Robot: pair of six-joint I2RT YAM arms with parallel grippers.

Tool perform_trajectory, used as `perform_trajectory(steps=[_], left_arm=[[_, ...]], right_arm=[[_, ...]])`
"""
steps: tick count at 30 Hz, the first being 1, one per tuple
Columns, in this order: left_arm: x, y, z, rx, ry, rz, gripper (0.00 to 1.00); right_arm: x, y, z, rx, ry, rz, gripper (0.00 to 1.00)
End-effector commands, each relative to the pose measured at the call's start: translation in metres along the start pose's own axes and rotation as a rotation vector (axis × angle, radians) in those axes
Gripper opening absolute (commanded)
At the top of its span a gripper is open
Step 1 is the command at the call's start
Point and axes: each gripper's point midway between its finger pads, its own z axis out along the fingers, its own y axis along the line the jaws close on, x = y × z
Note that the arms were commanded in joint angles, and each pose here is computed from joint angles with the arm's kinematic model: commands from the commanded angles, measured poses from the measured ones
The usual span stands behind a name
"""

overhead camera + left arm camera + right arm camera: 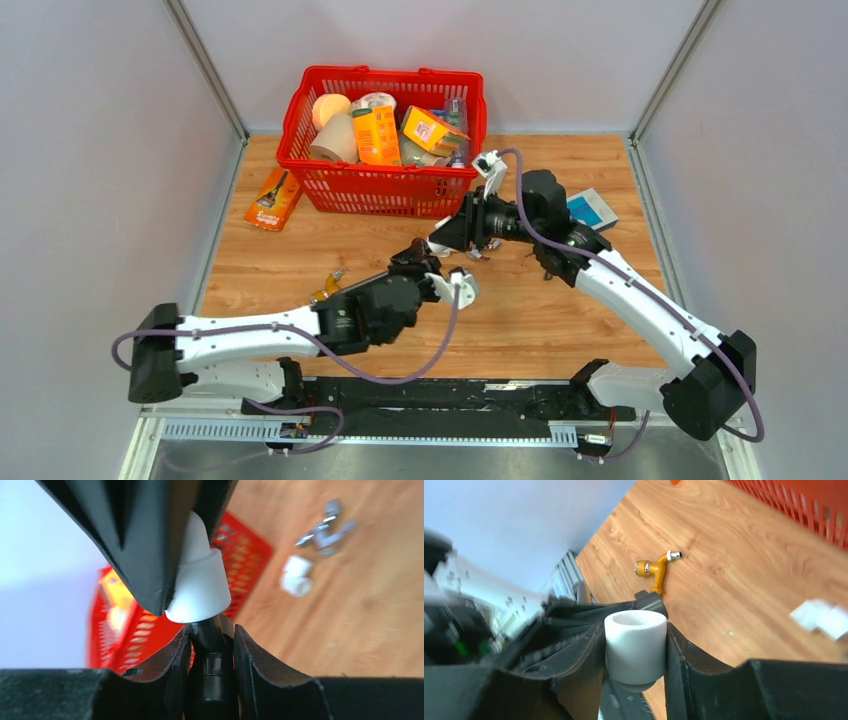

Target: Install the water faucets

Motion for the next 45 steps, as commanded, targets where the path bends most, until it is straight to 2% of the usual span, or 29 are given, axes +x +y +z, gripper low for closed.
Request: perform_trajectory(steps=[1,2,5,6,10,11,12,14,17,19,21,25,28,37,42,45], left_arm=[[-0.056,0.052,-0.017,-0.444,-0.091,0.063,0.00],[-0.057,0.051,-0.019,-0.459,-0.081,0.111,0.00],[-0.057,0.045,-0.016,-0.459,-0.084,0.104,0.00],[-0.057,0.044,-0.016,-0.454,-0.087,0.096,0.00],[-0.049,0.039,-0.018,-0.370,-0.096,0.055,0.00],[-0.049,0.034,-0.015,-0.332,-0.123,-0.007,0.00],[-0.043,0.033,-0.017,-0.285,-0.111,0.006,0.00],[-0.035,0.030,-0.017,-0.195,-0.134,-0.089,0.00],[-0.030,0.028,-0.022,-0.048,-0.217,-0.243,0.00],[-0.032,0.030,-0.031,0.045,-0.281,-0.310,0.00],[-0.030,0.026,-0.041,0.154,-0.311,-0.355,0.00],[-0.049,0.027,-0.059,0.343,-0.412,-0.424,0.00],[-0.068,0.016,-0.071,0.513,-0.488,-0.436,0.00],[-0.108,0.010,-0.081,0.717,-0.593,-0.413,0.00],[-0.114,0.011,-0.079,0.736,-0.602,-0.403,0.00],[-0.114,0.011,-0.077,0.739,-0.598,-0.395,0.00]], right_arm=[[-0.028,-0.061,0.016,0.333,-0.172,0.427,0.00],[-0.027,-0.063,0.018,0.336,-0.170,0.457,0.00],[-0.034,-0.059,0.019,0.324,-0.180,0.469,0.00],[-0.036,-0.057,0.017,0.319,-0.184,0.461,0.04],[-0.054,-0.048,0.004,0.297,-0.228,0.346,0.32],[-0.063,-0.041,-0.002,0.275,-0.246,0.282,0.39],[-0.068,-0.036,-0.006,0.253,-0.253,0.220,0.45],[-0.081,-0.014,-0.018,0.169,-0.266,0.014,0.58],[-0.093,0.007,-0.041,0.133,-0.301,-0.269,0.73],[-0.093,0.018,-0.055,0.112,-0.312,-0.471,0.84],[-0.085,0.035,-0.066,0.038,-0.309,-0.672,1.00],[-0.057,0.074,-0.086,-0.171,-0.312,-0.981,1.00],[-0.036,0.090,-0.092,-0.295,-0.312,-1.112,1.00],[-0.016,0.098,-0.085,-0.458,-0.239,-1.081,1.00],[-0.006,0.100,-0.079,-0.539,-0.193,-1.031,0.95],[-0.004,0.096,-0.074,-0.541,-0.170,-0.987,0.85]])
